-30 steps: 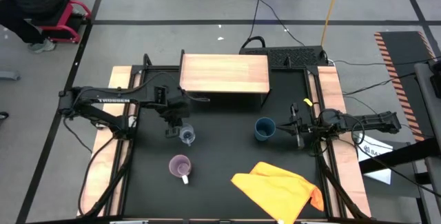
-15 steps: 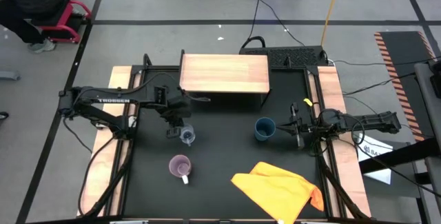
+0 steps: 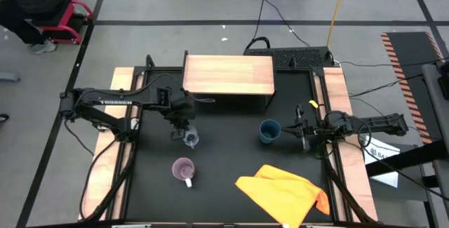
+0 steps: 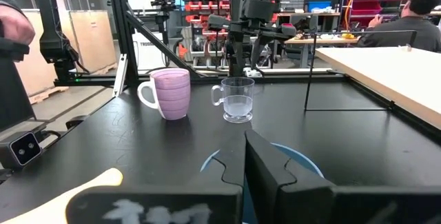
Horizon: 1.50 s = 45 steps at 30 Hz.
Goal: Stack small to large cups/mugs on shelf
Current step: Put the transparent mug on the shelf
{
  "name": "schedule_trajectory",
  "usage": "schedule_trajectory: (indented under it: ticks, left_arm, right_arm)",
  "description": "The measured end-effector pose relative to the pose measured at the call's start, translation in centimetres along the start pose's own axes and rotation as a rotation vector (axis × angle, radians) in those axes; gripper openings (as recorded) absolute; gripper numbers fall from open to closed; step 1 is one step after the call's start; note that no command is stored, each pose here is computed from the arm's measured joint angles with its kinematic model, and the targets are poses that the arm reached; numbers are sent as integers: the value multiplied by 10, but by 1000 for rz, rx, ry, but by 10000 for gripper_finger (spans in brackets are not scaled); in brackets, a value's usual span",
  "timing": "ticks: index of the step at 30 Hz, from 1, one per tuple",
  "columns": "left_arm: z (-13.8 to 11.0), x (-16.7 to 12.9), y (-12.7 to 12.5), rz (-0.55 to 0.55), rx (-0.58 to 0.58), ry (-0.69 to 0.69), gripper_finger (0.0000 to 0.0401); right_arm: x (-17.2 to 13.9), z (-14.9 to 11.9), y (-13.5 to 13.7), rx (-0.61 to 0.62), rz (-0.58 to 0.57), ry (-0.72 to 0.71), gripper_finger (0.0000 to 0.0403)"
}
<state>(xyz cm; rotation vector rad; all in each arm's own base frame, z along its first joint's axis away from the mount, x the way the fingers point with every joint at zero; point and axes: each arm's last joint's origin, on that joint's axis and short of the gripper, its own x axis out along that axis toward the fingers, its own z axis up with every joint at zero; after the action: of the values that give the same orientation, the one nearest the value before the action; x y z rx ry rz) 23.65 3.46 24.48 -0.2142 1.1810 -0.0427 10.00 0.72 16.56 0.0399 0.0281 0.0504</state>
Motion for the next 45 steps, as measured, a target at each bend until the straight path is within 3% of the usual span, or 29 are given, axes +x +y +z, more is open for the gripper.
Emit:
schedule_trajectory:
  ticks: [15, 45]
  left_arm:
    - [3, 20, 4, 2, 16, 75, 204]
    - [3, 17, 19, 57, 23, 74, 200]
  right_arm:
    - [0, 0, 0, 0, 0, 0, 0]
    - [0, 0, 0, 0, 2, 0, 0]
